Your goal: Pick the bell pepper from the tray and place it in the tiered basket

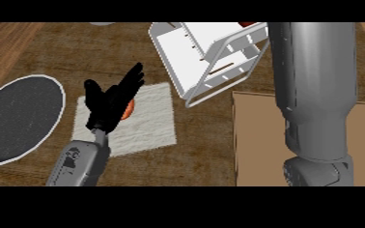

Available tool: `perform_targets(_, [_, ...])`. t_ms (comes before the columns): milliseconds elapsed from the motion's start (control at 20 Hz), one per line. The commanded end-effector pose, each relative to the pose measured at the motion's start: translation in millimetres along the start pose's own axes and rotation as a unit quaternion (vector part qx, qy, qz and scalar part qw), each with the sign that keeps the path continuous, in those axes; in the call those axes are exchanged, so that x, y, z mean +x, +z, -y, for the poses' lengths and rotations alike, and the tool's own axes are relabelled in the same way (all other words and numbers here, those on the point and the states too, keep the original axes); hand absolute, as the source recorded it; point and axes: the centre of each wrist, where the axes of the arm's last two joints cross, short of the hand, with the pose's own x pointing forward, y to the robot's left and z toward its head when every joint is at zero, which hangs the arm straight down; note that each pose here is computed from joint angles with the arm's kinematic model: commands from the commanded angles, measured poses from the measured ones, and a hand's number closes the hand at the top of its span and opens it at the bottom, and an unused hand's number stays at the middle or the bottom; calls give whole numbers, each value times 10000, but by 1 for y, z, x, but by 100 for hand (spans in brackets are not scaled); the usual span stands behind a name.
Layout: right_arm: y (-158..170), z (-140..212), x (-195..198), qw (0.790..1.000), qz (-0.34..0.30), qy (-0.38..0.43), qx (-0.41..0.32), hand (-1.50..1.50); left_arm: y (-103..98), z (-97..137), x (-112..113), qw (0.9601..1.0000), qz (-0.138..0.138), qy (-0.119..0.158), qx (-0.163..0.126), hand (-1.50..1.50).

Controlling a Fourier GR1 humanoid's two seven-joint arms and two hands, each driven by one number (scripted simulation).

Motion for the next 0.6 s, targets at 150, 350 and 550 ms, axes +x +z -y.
perform_targets(150, [12, 31, 22, 9954, -927, -213, 123, -150, 2, -4, -9, 9999, -104, 61, 56, 0])
perform_targets(350, [20, 37, 17, 9950, -875, -79, 482, -150, 3, -6, -11, 9998, -148, 78, 47, 0])
perform_targets(550, [25, 49, 16, 9947, -799, -227, 603, -150, 4, -8, -14, 9997, -240, 46, 44, 0])
